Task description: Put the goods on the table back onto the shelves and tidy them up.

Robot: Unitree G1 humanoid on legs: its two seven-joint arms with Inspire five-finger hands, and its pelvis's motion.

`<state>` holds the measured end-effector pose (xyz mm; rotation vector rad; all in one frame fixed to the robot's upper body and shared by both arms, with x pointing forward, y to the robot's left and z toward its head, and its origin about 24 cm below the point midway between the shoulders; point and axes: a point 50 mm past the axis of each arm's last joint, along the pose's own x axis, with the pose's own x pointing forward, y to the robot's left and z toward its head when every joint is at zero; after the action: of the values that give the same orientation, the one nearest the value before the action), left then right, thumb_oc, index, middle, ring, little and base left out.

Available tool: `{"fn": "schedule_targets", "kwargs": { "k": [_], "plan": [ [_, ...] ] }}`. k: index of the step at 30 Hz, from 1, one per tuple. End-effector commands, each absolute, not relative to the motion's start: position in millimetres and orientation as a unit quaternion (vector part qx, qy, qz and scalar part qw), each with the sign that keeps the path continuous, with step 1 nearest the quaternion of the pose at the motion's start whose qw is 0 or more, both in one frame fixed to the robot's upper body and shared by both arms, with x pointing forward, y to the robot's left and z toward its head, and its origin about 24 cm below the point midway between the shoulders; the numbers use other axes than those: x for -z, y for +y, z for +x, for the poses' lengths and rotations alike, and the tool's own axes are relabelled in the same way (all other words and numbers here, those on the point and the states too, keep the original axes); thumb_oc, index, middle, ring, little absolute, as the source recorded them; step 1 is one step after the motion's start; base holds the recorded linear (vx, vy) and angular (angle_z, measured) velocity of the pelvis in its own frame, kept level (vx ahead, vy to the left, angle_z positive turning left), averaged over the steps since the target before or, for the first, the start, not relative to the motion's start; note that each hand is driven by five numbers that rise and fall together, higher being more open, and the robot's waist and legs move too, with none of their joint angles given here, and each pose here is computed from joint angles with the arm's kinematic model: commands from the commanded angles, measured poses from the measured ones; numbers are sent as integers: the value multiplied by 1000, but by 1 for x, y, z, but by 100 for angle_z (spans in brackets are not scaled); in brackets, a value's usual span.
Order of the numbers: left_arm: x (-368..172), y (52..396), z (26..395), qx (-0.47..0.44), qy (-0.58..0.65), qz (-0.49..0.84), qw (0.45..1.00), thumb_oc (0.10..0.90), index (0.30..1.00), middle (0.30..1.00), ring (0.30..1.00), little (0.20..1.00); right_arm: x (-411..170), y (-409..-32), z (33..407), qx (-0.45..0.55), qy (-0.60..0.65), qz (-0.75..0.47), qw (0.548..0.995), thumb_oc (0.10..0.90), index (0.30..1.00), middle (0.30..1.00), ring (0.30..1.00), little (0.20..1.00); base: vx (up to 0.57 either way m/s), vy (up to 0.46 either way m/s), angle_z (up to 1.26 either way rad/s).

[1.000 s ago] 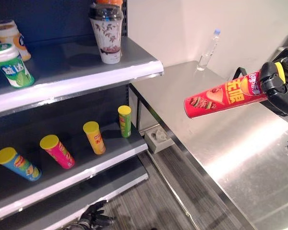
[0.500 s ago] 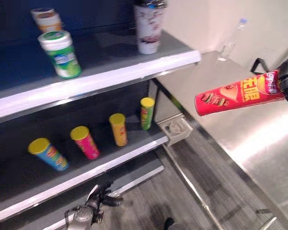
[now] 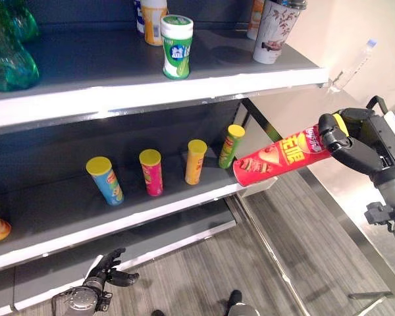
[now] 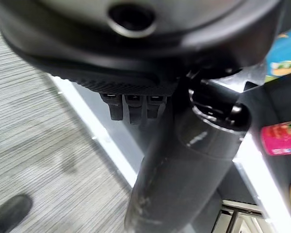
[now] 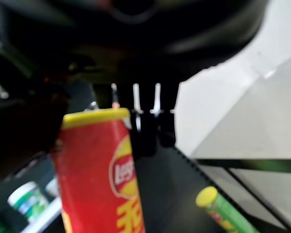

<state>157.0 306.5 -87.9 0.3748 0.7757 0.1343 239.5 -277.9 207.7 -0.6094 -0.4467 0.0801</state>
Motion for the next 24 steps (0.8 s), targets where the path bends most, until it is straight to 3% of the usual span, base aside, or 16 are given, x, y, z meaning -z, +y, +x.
{"fn": "schedule_targets", "kwargs": {
  "k": [1, 8, 15, 24],
  "plan": [
    [76, 302, 172, -54, 326, 182, 926, 800, 900, 900, 900, 900, -285, -264, 225, -43, -393, -299, 869, 400, 300, 300, 300, 300, -78, -85, 30],
    [78, 298, 166, -58, 324, 154, 932, 800, 900, 900, 900, 900, -286, -244, 224, -122, -366, -359, 850, 400, 300, 300, 300, 300, -67, 34, 49],
    [68, 304, 177, -60, 299, 174, 936, 800, 900, 900, 900, 900, -266, -225, 224, -195, -324, -395, 837, 400, 300, 300, 300, 300, -68, 324, 21],
    [32, 295, 232, -16, 223, 238, 945, 800, 900, 900, 900, 900, -238, -199, 235, -225, -303, -414, 829, 400, 300, 300, 300, 300, 52, 706, 36]
  ]
}}
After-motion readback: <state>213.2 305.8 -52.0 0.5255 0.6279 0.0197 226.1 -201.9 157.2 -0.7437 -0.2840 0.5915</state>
